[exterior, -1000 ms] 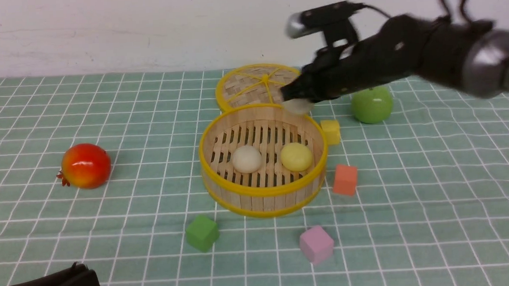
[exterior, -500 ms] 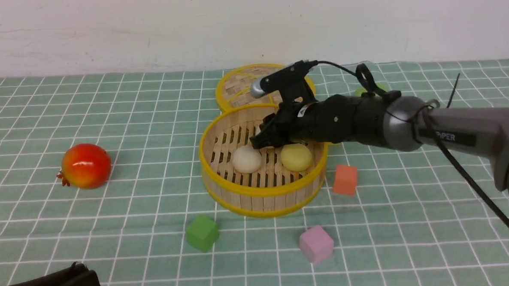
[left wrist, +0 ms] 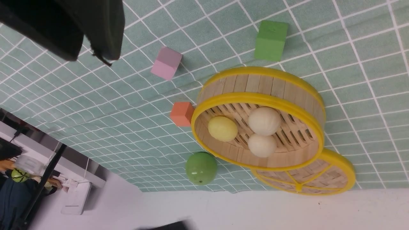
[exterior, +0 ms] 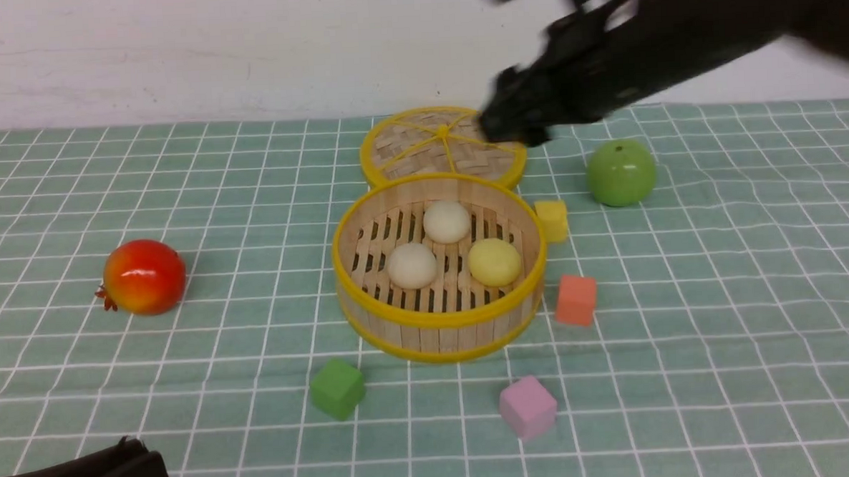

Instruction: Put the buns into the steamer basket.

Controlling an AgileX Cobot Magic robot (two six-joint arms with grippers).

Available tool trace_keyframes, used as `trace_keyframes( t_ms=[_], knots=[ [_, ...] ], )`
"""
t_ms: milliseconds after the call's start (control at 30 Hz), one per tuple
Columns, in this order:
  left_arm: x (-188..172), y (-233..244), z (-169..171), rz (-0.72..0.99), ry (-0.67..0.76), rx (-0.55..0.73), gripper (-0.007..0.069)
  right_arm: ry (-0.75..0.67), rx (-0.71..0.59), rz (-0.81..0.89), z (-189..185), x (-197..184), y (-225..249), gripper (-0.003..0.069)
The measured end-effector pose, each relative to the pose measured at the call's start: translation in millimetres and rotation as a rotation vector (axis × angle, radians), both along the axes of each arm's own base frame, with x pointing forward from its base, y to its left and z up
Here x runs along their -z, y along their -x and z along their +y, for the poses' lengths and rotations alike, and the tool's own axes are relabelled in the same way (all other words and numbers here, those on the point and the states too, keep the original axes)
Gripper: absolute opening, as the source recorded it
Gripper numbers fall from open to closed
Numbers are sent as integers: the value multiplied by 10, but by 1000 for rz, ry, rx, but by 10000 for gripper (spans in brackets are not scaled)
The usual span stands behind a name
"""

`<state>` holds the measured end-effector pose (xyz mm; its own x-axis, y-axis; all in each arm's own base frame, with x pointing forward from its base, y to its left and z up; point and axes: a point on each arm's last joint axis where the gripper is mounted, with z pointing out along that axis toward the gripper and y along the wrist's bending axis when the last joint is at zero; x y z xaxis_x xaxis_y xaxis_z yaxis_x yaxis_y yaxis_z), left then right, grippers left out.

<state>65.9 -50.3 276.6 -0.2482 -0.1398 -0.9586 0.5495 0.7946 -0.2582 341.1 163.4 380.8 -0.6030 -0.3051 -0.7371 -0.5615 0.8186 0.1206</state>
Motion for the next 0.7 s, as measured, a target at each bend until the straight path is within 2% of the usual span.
trace_keyframes(
  t_ms=[67, 167, 200, 233, 333, 433, 700],
  knots=[
    [0, 0, 0, 0, 0, 0, 111, 32, 2, 81, -101, -80, 191, 360],
    [0, 0, 0, 0, 0, 0, 113, 99, 40, 215, -321, -166, 636, 189],
    [0, 0, 0, 0, 0, 0, 113, 101, 43, 222, -330, -164, 656, 179],
    [0, 0, 0, 0, 0, 0, 114, 104, 61, 261, -386, -153, 793, 115],
    [0, 0, 0, 0, 0, 0, 119, 96, 92, 312, -489, -138, 1056, 3],
    [0, 0, 0, 0, 0, 0, 123, 65, 119, 330, -566, -140, 1276, -20],
    [0, 0, 0, 0, 0, 0, 127, 20, 122, 296, -656, -246, 1541, -20]
  ],
)
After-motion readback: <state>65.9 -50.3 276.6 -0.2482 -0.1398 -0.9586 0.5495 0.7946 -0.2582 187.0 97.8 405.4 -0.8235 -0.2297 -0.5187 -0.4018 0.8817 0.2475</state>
